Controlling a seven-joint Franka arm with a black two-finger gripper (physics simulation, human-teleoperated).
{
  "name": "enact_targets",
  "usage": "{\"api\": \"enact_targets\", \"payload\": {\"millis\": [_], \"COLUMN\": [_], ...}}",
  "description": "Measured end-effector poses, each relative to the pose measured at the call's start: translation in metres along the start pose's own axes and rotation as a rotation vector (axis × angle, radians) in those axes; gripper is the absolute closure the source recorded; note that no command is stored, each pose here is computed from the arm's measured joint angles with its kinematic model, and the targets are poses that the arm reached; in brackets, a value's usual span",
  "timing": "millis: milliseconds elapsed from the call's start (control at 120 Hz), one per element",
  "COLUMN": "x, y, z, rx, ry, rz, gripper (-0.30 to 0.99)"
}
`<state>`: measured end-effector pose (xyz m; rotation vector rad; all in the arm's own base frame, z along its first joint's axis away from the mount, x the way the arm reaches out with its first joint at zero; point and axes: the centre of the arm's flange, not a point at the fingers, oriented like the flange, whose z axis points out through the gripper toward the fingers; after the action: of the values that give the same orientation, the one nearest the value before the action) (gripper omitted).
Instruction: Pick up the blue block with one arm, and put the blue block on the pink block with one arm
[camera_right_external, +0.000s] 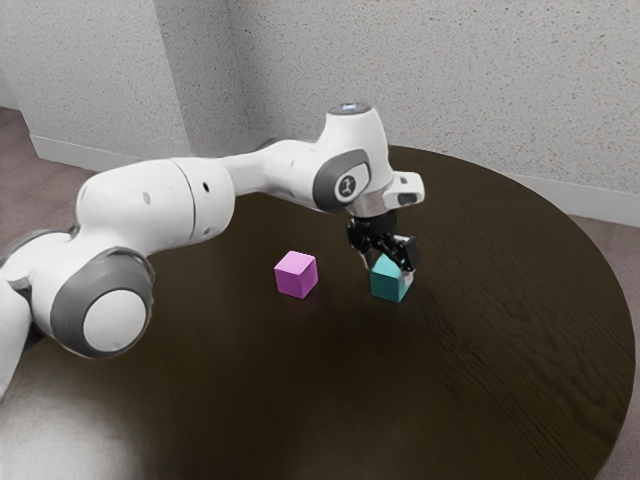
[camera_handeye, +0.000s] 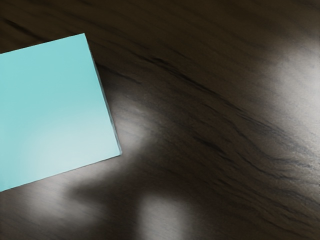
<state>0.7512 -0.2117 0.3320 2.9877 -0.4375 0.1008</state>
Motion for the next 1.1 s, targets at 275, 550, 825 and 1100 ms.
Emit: {"api": "enact_targets", "payload": {"millis": [275, 550, 825, 1100], "x": [0.01, 0.009, 0.01, 0.017], "y": [-0.022, -0.034, -0.042, -0.044], "z": [0.004, 0.017, 0.023, 0.037], "rx": [0.001, -0.043, -0.055, -0.071], "ry": [0.089, 0.105, 0.113, 0.178], "rz": [0.004, -0.116, -0.205, -0.258], "gripper": [0.0, 0.0, 0.0, 0.0]}}
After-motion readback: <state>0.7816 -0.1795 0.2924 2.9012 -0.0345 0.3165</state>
